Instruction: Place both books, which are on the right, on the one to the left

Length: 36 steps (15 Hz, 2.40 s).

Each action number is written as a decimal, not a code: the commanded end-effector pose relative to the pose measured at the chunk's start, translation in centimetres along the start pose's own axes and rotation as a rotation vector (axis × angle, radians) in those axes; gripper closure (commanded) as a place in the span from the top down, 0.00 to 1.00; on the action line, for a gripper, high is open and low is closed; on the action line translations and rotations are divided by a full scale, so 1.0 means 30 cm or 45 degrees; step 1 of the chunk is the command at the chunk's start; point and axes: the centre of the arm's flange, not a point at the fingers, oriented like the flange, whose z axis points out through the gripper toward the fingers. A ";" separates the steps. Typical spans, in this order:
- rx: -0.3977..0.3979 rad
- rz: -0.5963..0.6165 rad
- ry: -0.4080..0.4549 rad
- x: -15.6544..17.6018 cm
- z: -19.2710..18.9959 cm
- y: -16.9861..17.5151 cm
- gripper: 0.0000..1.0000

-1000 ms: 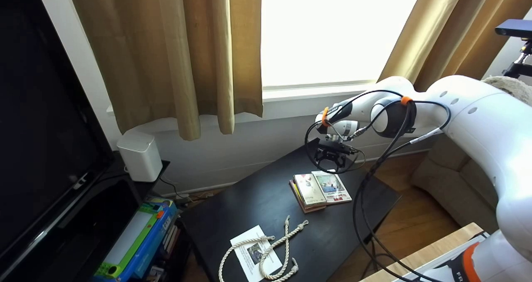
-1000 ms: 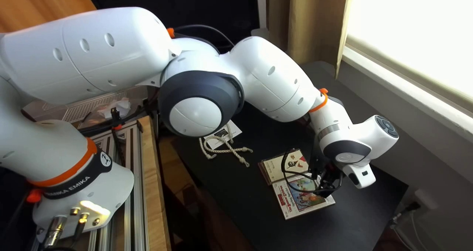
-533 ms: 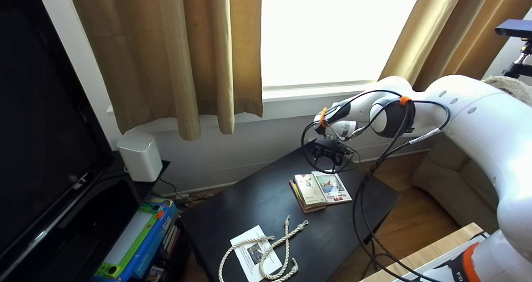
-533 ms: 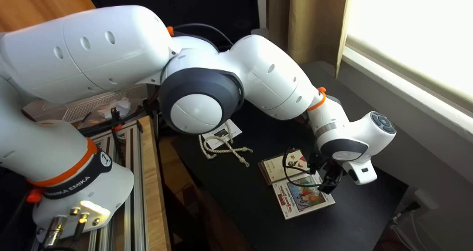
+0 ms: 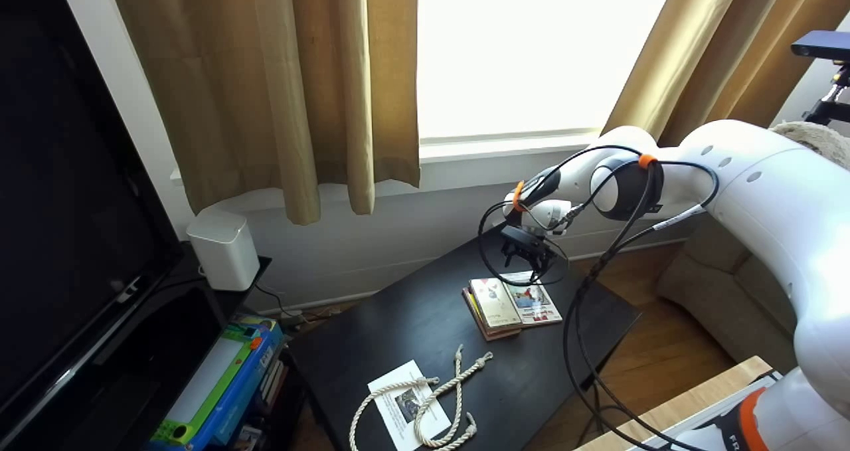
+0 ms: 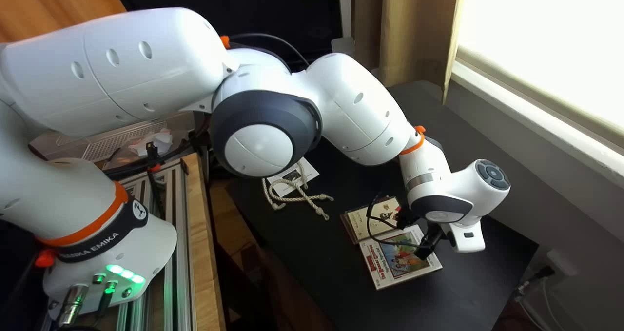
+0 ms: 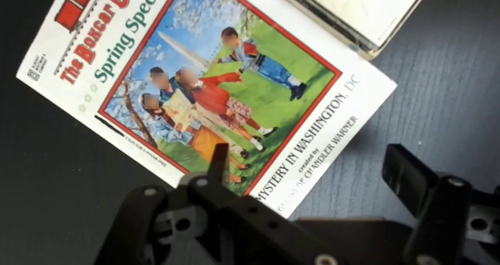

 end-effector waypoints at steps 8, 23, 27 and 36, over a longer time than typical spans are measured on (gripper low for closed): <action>-0.011 0.145 -0.038 0.063 0.061 0.002 1.00; -0.042 0.480 -0.010 0.120 0.173 0.046 1.00; -0.021 0.569 0.012 0.147 0.160 0.080 1.00; -0.005 0.643 0.061 0.169 0.103 0.140 1.00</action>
